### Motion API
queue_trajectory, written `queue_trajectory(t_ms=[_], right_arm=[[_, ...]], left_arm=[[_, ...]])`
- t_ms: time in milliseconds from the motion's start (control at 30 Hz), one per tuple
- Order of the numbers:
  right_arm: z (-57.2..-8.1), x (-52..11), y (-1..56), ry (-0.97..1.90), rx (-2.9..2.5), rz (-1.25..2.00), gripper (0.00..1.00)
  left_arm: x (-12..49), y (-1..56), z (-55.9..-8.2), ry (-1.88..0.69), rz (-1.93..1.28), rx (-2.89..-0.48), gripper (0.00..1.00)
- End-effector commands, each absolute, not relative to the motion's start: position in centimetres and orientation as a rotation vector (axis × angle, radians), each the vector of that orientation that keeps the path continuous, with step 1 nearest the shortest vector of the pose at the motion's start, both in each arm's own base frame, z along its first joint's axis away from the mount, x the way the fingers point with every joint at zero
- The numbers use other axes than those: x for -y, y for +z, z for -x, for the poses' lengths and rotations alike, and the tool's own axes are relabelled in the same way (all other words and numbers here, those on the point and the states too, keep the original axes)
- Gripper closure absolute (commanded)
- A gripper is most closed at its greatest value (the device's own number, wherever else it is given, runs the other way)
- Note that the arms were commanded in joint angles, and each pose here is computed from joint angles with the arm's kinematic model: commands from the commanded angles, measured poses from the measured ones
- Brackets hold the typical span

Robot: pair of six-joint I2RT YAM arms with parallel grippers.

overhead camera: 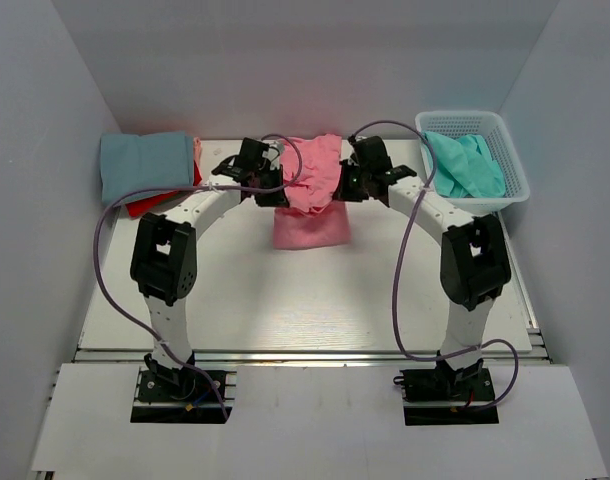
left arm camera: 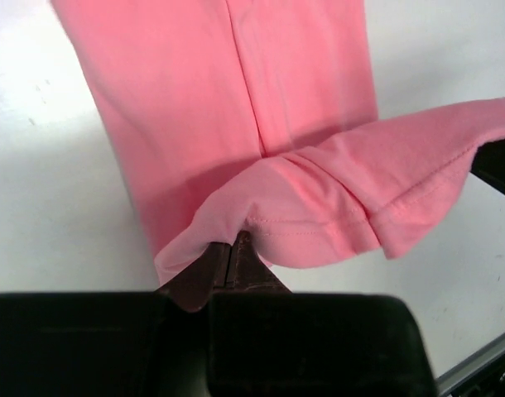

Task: Fold and stack the t-shirts
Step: Fold the folded rectangular tshirt in 1/3 of the way

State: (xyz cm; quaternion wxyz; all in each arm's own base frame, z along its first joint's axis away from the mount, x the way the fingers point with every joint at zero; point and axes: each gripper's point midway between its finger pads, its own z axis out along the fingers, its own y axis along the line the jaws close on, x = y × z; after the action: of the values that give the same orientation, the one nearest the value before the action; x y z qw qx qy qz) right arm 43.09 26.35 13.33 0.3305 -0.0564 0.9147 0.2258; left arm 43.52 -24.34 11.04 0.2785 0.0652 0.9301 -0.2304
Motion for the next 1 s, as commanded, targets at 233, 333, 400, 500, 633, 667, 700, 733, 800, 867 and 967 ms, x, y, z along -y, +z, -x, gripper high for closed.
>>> queue_trajectory(t_ms=[233,333,400,500,633,667,700,733,800,867,967], right_arm=[[-49.2,-26.4,15.5,0.595,-2.322,0.166,1.00],[-50.1,-26.1,14.9,0.603,-2.331,0.141,1.00],[-50.6,-26.0,14.2,0.611,-2.341,0.134,1.00],[-51.2,-26.3,13.0,0.644,-2.352,0.141,1.00],[-52.2,-26.8,12.4,0.700,-2.327,0.164,1.00],[-52.3,-27.0,12.3,0.718,-2.317,0.187,1.00],[-52.4,-27.0,11.5,0.720,-2.327,0.185,1.00],[-52.9,-27.0,11.5,0.723,-2.311,0.178,1.00],[-53.3,-26.8,10.5,0.717,-2.323,0.162,1.00],[-54.2,-27.0,10.7,0.738,-2.285,0.180,1.00],[-55.7,-27.2,11.0,0.768,-2.237,0.215,0.65]], left_arm=[[23.1,13.6,-48.3,-0.637,-0.173,-2.418,1.00],[22.9,12.8,-49.2,-0.639,-0.174,-2.430,1.00],[23.0,11.6,-49.4,-0.635,-0.171,-2.452,1.00],[22.9,11.3,-50.0,-0.648,-0.167,-2.450,1.00],[22.9,10.9,-51.0,-0.663,-0.151,-2.427,1.00],[23.0,10.5,-51.2,-0.664,-0.151,-2.427,1.00],[23.0,10.7,-51.3,-0.665,-0.152,-2.417,1.00],[23.1,10.2,-51.5,-0.665,-0.152,-2.419,1.00],[22.8,9.8,-52.1,-0.666,-0.126,-2.418,0.98],[22.2,9.5,-52.8,-0.654,-0.097,-2.406,0.87],[20.5,10.2,-55.1,-0.589,-0.036,-2.363,0.38]])
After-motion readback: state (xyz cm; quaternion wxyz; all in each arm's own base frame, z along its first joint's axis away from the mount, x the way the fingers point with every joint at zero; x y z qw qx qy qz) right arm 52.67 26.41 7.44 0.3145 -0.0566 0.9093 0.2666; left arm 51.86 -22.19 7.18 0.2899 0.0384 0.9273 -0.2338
